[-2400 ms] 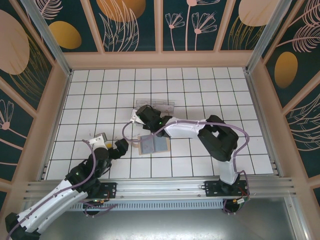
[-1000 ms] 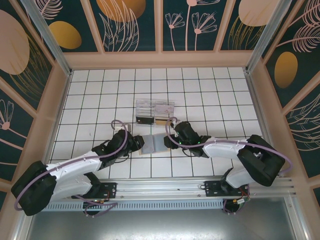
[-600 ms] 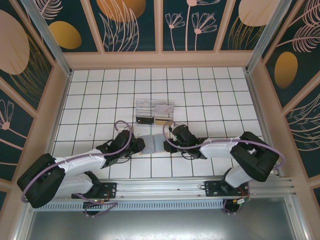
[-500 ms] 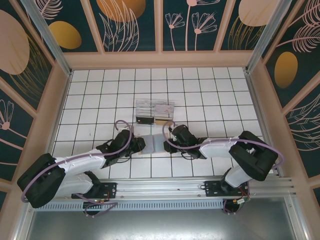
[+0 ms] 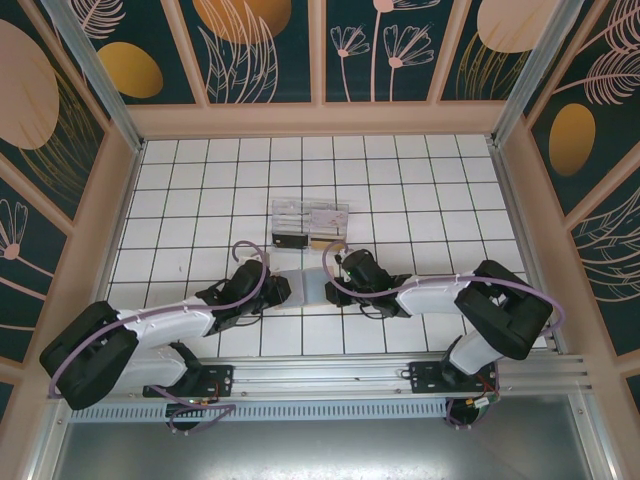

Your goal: Take the credit cards out of the card holder

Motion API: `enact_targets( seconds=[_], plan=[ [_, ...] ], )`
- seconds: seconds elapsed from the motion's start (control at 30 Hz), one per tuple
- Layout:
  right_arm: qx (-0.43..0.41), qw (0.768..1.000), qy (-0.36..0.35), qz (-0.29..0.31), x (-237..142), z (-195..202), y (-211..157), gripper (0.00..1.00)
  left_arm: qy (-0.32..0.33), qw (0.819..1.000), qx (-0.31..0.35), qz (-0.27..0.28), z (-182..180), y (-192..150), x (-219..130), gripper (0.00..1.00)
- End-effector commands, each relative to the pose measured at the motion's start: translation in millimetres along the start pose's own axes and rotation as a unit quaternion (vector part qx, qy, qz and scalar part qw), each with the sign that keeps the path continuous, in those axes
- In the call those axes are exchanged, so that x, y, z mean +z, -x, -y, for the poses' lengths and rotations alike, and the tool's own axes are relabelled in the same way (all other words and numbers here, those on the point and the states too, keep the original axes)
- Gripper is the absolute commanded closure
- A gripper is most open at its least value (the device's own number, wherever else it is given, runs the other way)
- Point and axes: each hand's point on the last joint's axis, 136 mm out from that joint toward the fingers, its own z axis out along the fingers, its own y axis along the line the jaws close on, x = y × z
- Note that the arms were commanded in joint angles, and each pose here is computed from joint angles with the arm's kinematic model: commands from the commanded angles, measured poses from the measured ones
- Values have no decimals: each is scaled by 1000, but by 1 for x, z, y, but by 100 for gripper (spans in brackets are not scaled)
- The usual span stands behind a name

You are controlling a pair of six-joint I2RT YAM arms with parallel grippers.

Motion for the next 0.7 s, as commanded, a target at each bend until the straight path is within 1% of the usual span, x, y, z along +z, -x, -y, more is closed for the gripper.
enact_targets(
  seconds=[0.0, 0.27, 0.47, 0.53, 0.6, 0.67],
  plan=[
    [3, 1000, 7, 0, 3, -7, 2, 76, 30, 1000, 1, 5, -14, 0, 1, 74],
    [3, 1000, 9, -4, 4, -8, 1, 76, 44, 999, 1, -7, -20, -5, 7, 75],
    [4, 1000, 10, -4, 5, -8, 1, 76, 16, 1000, 7, -20, -9, -8, 10, 74],
    [3, 1000, 10, -5, 5, -8, 1, 75, 2, 1000, 9, -27, -3, -11, 12, 69],
    [4, 1000, 9, -5, 6, -8, 0, 76, -10, 999, 10, -32, 3, -11, 13, 58],
    [4, 1000, 8, -7, 6, -7, -1, 75, -24, 999, 13, -34, 9, -11, 13, 54]
  ],
)
